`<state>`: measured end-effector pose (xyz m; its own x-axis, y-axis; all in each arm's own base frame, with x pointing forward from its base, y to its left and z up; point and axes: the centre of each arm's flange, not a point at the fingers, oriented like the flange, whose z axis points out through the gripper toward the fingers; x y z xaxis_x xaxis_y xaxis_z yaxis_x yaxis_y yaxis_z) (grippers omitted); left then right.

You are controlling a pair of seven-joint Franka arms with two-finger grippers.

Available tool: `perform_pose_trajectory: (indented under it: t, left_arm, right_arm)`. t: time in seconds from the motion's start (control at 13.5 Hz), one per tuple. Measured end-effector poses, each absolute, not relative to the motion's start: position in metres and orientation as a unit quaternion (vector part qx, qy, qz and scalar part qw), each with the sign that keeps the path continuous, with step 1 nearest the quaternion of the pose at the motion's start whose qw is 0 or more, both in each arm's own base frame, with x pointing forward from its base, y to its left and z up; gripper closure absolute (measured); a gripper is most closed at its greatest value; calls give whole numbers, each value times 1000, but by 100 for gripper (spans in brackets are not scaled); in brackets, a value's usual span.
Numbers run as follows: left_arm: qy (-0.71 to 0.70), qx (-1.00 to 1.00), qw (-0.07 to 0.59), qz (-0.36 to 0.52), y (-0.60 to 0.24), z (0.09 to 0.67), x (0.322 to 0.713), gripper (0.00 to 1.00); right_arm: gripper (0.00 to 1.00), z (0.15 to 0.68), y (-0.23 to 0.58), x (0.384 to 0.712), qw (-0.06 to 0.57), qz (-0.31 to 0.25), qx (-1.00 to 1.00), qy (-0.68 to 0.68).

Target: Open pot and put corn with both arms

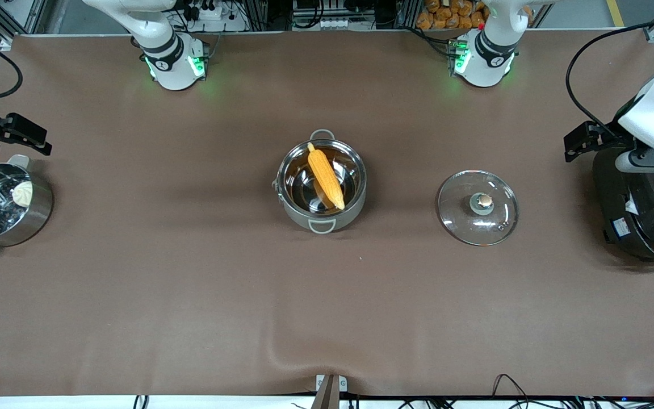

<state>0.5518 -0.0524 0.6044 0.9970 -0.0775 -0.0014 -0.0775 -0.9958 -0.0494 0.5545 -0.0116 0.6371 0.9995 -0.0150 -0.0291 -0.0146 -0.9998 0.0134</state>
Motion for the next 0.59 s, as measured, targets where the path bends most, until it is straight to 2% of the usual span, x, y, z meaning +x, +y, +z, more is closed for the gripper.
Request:
perform_pose_trajectory:
  t: [0.59]
  left_arm:
    - [49,-998,26,3,-46,613,546,0]
  right_arm:
    - [0,638,-11,555,6,-13,1000,-7]
